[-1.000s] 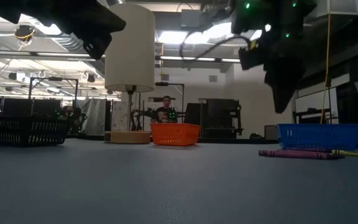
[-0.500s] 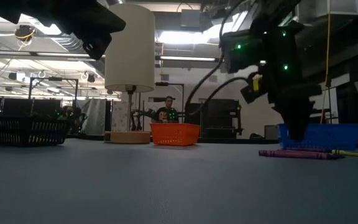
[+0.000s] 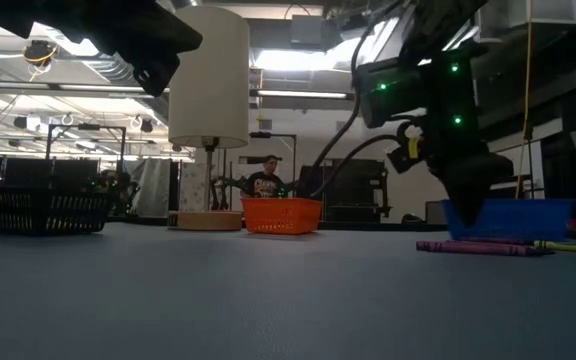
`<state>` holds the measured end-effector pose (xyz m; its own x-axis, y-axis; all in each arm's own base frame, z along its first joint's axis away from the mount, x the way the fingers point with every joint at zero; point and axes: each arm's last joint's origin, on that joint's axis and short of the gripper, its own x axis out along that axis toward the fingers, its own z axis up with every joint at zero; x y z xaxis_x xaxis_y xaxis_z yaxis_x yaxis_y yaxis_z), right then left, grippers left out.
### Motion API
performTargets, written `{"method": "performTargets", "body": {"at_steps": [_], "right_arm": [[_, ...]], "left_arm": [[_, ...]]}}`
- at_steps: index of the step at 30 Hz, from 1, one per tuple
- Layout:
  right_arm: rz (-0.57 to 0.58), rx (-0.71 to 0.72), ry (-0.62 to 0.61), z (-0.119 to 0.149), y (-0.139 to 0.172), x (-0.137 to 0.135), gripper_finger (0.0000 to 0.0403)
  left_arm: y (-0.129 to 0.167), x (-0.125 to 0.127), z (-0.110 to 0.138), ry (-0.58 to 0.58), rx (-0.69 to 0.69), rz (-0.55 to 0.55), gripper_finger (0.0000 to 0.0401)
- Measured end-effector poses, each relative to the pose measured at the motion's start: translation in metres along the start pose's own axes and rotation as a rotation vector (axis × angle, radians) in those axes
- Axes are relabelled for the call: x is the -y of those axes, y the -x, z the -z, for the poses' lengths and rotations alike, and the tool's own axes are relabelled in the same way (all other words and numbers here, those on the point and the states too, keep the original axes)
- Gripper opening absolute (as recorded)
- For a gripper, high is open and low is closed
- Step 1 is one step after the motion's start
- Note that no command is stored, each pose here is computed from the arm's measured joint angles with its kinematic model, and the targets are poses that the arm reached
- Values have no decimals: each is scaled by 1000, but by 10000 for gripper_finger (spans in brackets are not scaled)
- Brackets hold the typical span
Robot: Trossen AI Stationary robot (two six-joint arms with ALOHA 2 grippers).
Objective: Sort crayons
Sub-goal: Put the violet crayon into the blue basket
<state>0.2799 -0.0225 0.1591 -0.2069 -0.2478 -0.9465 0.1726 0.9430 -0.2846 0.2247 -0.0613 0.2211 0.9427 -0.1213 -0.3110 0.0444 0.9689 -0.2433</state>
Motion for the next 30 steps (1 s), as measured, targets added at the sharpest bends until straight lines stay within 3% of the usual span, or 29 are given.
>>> {"method": "performTargets", "body": {"at_steps": [6,11,30], "right_arm": [[42,-33,-33,0,-5,20,136],[6,-53,-77,-1,-9,33,136],[-141,10,-91,5,8,23,136]], "left_arm": [[0,0,0,0,0,0,7],[0,0,0,0,0,0,7],[0,-1,0,1,6,-22,7]]}}
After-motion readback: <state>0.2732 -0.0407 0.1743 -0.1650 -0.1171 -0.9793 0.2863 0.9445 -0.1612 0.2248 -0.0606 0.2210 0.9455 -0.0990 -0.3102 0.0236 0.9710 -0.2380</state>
